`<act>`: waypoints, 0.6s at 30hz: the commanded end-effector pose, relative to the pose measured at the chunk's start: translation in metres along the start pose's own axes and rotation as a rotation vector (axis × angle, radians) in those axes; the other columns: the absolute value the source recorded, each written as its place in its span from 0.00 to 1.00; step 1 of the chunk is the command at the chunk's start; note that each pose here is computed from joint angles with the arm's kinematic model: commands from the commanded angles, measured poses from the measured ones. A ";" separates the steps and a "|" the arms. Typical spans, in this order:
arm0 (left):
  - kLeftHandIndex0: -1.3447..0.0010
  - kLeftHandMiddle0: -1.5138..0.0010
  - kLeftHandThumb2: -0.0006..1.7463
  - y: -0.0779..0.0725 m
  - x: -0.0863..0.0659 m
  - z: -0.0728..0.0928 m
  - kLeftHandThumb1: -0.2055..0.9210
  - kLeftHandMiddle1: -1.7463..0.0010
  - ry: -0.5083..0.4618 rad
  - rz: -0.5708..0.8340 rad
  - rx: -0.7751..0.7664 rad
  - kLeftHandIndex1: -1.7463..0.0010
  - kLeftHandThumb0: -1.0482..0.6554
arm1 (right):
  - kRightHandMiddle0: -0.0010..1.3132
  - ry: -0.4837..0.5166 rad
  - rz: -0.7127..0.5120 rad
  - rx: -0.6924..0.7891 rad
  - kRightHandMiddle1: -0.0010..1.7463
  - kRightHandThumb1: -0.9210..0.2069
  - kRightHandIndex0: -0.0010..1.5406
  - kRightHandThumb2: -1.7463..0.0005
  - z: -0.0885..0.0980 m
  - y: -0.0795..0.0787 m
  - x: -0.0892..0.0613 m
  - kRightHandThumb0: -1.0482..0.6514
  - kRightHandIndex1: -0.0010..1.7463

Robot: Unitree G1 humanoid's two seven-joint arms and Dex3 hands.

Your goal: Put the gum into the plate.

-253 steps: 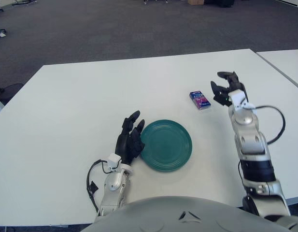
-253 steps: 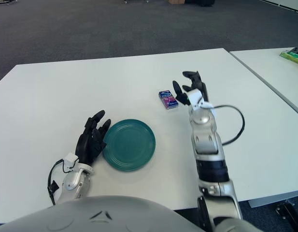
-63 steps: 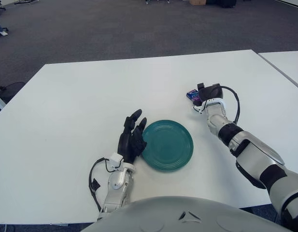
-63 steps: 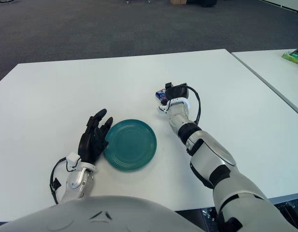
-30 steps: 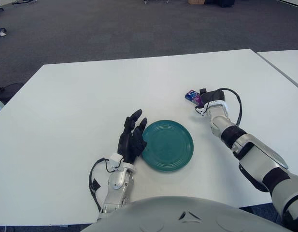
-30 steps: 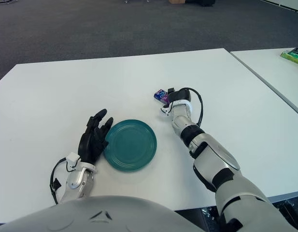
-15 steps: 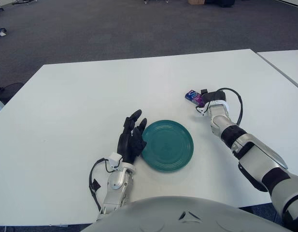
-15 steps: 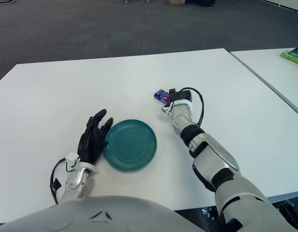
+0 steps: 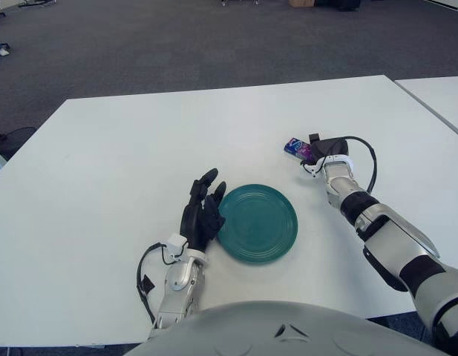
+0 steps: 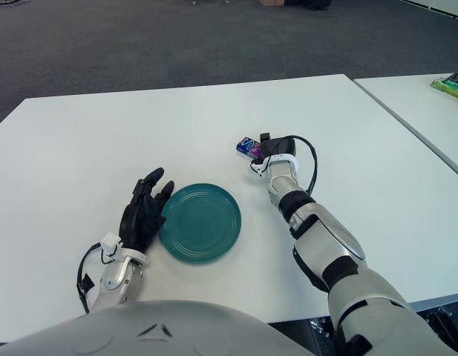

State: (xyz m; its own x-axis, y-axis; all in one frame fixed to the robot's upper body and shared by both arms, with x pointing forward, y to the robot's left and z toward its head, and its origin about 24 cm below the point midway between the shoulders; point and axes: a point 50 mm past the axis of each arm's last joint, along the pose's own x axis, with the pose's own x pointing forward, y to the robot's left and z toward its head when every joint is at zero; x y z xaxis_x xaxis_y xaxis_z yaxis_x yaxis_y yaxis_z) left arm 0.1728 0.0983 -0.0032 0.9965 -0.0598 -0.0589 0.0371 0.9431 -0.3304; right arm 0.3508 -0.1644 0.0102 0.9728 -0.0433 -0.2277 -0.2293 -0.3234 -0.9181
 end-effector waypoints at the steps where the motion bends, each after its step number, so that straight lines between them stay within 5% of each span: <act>1: 0.85 0.64 0.53 -0.009 -0.003 -0.007 1.00 0.99 0.039 0.012 -0.059 0.56 0.07 | 0.39 -0.012 0.021 0.030 0.90 0.00 0.38 0.54 0.005 0.004 0.000 0.32 0.88; 6: 0.85 0.64 0.53 -0.009 -0.003 -0.007 1.00 0.99 0.042 0.017 -0.057 0.57 0.07 | 0.42 -0.005 0.025 0.071 0.96 0.00 0.42 0.57 0.005 0.001 0.001 0.34 0.98; 18: 0.86 0.63 0.53 -0.009 -0.002 -0.007 1.00 0.99 0.033 0.035 -0.060 0.57 0.09 | 0.44 -0.002 0.043 0.133 1.00 0.00 0.49 0.58 0.007 0.000 0.002 0.34 1.00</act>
State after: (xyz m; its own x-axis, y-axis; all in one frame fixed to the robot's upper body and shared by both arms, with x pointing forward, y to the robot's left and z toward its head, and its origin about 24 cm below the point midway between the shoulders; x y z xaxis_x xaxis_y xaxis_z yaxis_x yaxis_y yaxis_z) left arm 0.1731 0.0984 -0.0027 0.9964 -0.0579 -0.0617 0.0345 0.9437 -0.3291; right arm 0.3561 -0.1610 0.0142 0.9732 -0.0532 -0.2237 -0.2300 -0.2248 -0.9469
